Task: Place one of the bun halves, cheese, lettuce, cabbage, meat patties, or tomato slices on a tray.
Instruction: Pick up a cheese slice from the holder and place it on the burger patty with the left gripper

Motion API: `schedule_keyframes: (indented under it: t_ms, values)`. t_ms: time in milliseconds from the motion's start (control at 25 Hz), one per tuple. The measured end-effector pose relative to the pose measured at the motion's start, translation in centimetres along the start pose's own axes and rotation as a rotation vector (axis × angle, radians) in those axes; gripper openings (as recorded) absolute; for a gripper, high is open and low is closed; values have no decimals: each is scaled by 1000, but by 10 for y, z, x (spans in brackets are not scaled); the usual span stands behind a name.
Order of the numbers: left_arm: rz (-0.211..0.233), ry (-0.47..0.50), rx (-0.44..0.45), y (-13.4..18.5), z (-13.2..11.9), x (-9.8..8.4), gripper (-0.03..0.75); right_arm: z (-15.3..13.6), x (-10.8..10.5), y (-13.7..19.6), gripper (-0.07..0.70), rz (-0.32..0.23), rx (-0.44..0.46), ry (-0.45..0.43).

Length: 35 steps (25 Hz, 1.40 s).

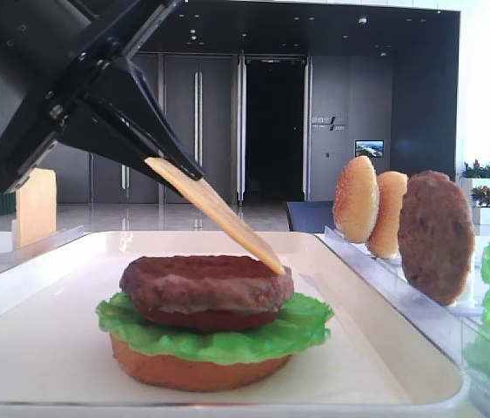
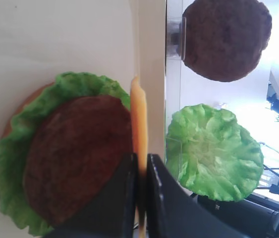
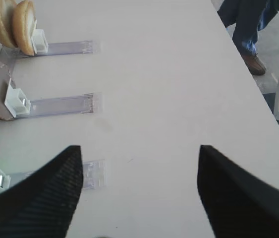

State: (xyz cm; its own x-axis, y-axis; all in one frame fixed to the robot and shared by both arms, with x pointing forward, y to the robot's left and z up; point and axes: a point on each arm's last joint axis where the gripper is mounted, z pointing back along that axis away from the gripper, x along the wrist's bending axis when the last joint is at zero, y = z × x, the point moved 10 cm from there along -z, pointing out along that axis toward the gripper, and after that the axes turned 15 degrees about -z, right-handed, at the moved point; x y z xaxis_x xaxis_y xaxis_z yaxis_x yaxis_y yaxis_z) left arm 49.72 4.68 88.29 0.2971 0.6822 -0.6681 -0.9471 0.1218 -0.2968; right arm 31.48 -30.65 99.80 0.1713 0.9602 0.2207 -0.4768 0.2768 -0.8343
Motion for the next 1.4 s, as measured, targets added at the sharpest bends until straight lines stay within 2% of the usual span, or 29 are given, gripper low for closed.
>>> schedule_keyframes:
  t_ms: [440, 560, 680, 880, 1000, 1120, 1400]
  values:
    - [-27, -20, 17, 3, 0, 4, 21, 0, 0, 0, 469, 0, 0, 0]
    - [-49, -33, 29, 5, 0, 6, 39, 0, 0, 0, 469, 0, 0, 0]
    - [-69, -44, 40, 7, 0, 9, 118, 0, 0, 0, 469, 0, 0, 0]
    - [-72, -46, 42, 8, 0, 9, 358, 0, 0, 0, 469, 0, 0, 0]
    - [-64, -47, 43, 8, 0, 9, 468, 0, 0, 0, 469, 0, 0, 0]
    - [-62, -47, 46, 8, 1, 9, 511, 0, 0, 0, 469, 0, 0, 0]
    - [-27, -73, 76, 14, 1, 14, 522, 0, 0, 0, 469, 0, 0, 0]
